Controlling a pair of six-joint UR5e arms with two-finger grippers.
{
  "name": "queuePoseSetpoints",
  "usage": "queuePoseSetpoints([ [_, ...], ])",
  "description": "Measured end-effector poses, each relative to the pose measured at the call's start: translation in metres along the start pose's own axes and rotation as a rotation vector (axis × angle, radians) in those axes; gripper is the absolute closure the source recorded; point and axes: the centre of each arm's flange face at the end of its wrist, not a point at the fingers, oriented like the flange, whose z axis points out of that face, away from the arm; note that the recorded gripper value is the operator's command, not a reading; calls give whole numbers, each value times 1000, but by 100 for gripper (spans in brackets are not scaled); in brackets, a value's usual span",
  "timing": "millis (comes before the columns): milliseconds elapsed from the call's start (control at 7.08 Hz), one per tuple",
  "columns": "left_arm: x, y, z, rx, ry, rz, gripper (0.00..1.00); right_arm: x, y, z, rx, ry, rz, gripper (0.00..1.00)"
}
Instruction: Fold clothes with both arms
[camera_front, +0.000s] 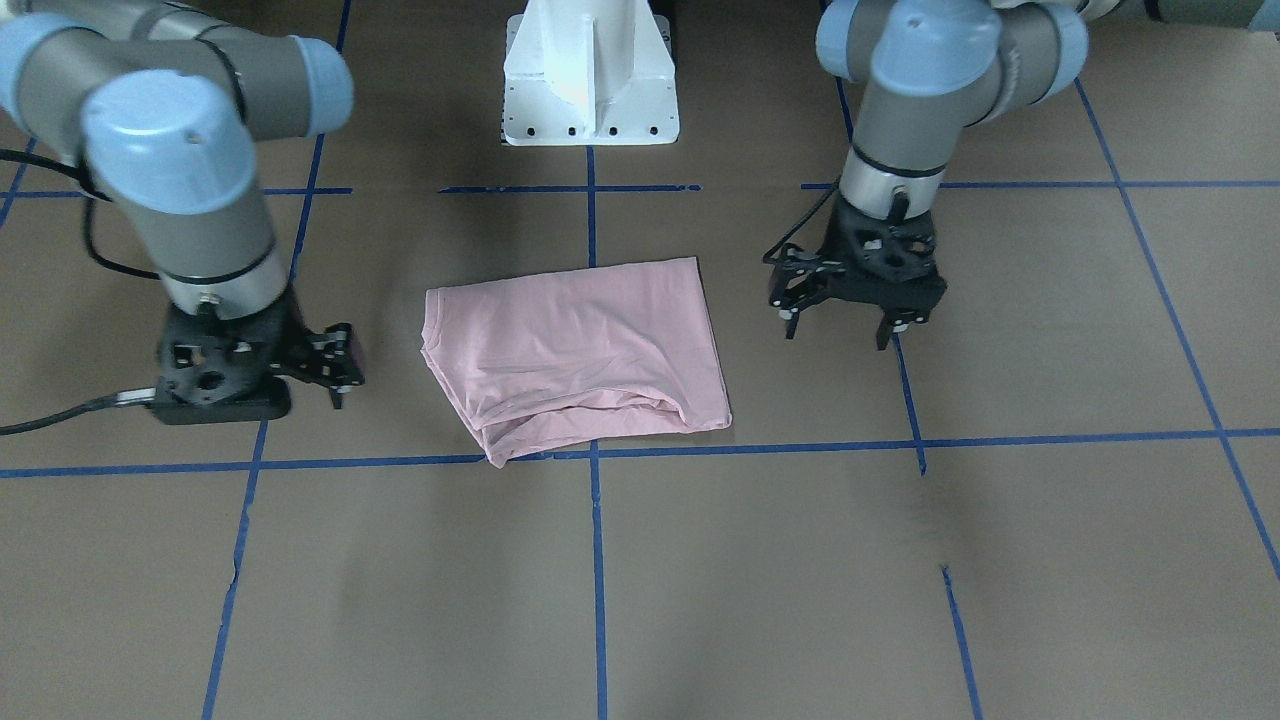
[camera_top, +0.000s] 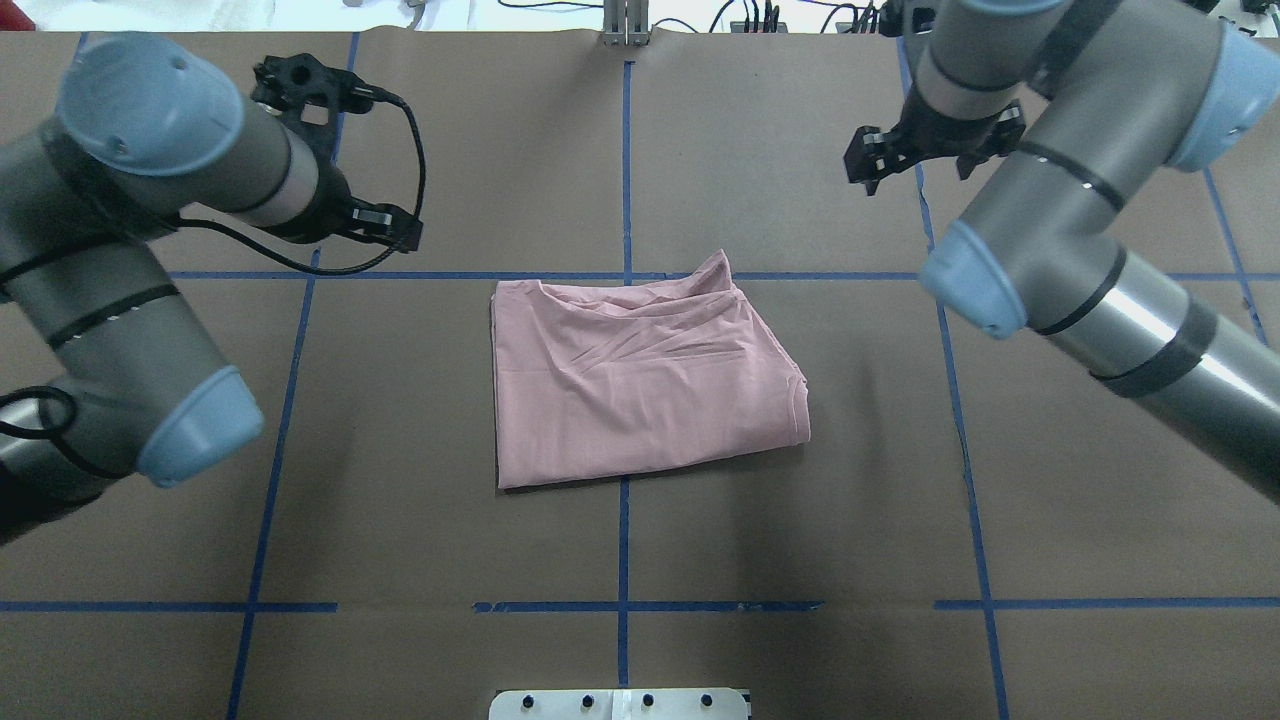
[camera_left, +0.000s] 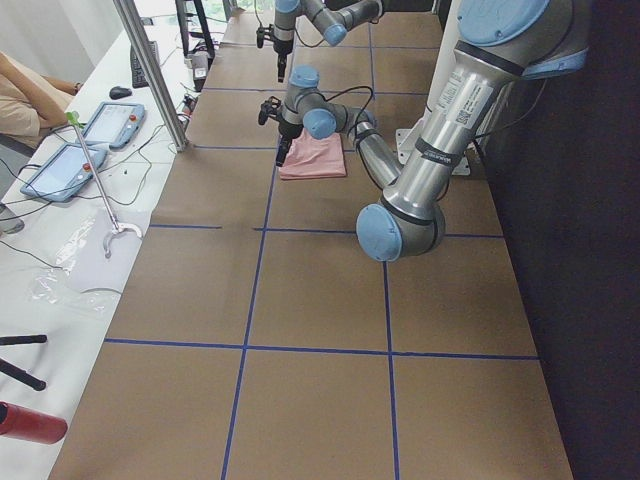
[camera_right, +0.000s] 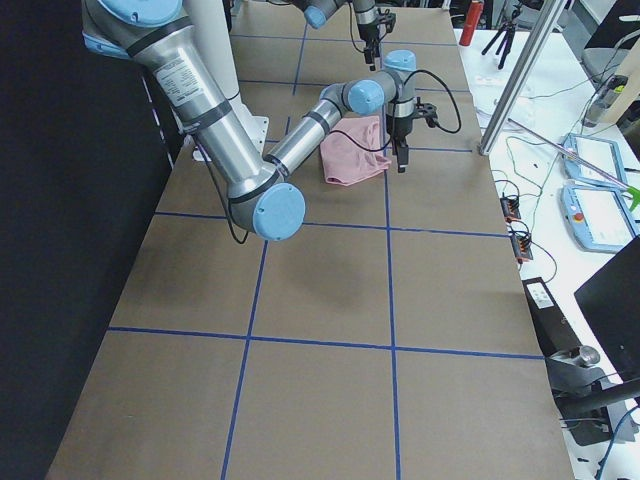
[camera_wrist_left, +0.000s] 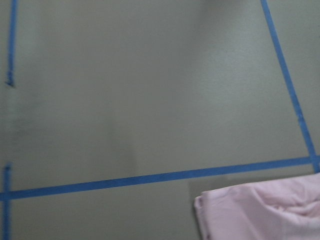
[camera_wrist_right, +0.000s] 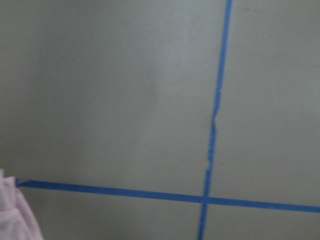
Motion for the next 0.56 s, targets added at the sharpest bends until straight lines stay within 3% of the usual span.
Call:
queuePoseSetpoints([
  [282, -117, -1, -34, -26, -59, 149, 0, 183, 12, -4, -60, 16, -171, 0],
  [424, -182, 4, -48, -45, -74, 196, 0, 262, 38, 0, -91, 8, -191, 0],
  [565, -245, 18, -61, -69, -87, 216, 0, 326, 76, 12, -129, -15, -150, 0],
])
